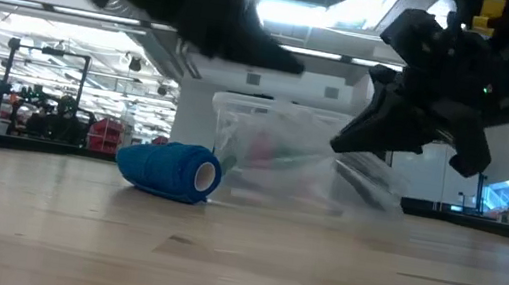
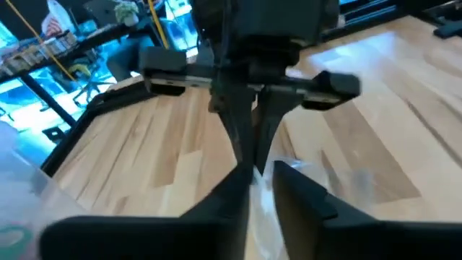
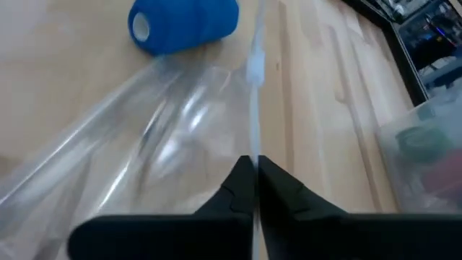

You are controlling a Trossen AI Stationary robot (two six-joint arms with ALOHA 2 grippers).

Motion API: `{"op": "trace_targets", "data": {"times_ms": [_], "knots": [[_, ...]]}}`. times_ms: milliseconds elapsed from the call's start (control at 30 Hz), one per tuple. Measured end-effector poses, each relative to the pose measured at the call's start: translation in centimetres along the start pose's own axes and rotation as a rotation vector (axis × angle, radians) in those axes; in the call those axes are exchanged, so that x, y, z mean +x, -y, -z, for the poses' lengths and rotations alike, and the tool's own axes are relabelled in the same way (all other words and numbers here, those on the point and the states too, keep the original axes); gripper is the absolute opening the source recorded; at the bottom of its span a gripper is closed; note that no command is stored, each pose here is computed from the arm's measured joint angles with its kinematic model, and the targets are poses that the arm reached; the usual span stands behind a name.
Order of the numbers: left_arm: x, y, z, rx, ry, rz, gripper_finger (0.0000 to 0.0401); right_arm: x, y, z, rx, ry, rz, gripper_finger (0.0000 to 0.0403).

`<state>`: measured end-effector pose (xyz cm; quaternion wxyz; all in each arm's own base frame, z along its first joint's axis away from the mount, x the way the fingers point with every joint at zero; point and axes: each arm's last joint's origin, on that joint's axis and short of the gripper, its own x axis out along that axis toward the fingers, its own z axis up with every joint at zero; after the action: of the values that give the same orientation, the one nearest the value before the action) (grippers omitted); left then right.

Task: Roll bandage
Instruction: Open the transparent zip bag

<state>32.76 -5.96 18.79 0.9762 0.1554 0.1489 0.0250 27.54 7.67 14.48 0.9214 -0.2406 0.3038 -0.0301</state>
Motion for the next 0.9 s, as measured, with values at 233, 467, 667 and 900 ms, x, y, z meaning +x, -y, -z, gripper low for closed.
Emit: {"op": "trace_targets", "data": {"times_ms": [233, 467, 667, 900], "knots": [[-3.6, -2.0, -3.3, -0.053, -0.112, 0.019, 0.0140, -0.3, -0.2, -1.7, -0.124, 0.031, -0.001, 0.0007], [-4.6, -4.1, -3.2, -0.164, -0.147, 0.095, 0.0163, -0.7, 0.2, -4.9, -0.298, 0.165, 0.037, 0.0007], [-1.6, -3.3, -1.6, -0.250, -0.111, 0.277, 0.0163, -1.1, 1.2, -7.9, -0.457, 0.204, 0.083, 0.0014], [-0.1, -2.1, 0.2, -0.247, -0.172, 0.310, 0.0169, -1.5, 1.1, -7.9, -0.414, 0.023, 0.122, 0.0010]]}}
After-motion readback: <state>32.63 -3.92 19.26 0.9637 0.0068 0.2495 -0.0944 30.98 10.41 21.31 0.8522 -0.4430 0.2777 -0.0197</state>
